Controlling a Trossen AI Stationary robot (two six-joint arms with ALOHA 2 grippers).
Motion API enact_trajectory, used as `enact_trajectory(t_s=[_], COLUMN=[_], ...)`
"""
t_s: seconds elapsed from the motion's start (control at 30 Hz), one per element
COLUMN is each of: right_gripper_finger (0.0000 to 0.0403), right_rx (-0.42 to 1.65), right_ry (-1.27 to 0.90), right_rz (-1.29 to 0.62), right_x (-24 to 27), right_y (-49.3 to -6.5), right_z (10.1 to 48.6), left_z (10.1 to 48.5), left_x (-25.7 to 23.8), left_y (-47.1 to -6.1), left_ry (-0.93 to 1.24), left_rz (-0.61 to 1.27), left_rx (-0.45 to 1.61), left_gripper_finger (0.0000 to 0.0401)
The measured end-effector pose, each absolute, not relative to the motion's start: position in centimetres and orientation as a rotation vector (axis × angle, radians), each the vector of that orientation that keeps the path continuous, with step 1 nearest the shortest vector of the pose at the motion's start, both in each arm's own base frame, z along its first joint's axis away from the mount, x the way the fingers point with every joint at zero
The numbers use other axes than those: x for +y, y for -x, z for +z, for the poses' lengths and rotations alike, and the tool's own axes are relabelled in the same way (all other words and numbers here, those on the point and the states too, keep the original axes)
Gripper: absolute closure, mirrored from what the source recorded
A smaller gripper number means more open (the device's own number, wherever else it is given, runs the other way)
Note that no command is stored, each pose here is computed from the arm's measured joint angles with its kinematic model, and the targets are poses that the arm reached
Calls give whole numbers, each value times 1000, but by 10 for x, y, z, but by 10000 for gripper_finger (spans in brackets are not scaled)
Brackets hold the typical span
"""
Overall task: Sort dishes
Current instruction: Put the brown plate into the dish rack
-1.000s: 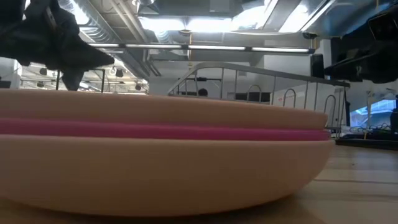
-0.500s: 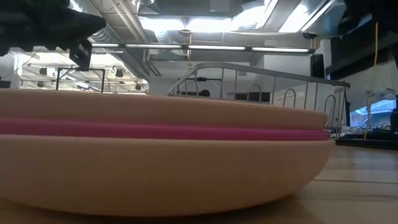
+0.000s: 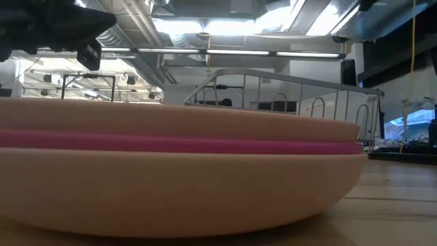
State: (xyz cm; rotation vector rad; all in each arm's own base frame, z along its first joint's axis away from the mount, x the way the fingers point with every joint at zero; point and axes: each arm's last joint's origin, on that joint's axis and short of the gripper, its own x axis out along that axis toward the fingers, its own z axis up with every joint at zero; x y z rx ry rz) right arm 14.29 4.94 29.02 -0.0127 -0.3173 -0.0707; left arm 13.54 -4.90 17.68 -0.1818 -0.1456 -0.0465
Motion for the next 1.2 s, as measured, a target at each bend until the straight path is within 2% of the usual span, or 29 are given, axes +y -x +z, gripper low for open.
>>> enact_trajectory(t_s=[0.33,0.53,0.8,0.97,1.2], right_gripper_finger=[300,300,300,300,300], right_rx=[-139,-63,136,263,262], right_ry=[95,13,-11,29,28], right_rz=[-12,116,219,213,214], right_x=[86,117,156,171,183], right_y=[-222,-285,-363,-398,-424], right_z=[294,290,262,249,248], left_z=[186,196,204,204,201], left_x=[-47,-45,-42,-42,-42], left_y=[-132,-126,-119,-119,-120], left_ry=[221,234,299,343,429], left_rz=[-51,-53,-63,-71,-86], left_rx=[-221,-313,-381,-377,-336], left_gripper_finger=[401,401,401,401,401])
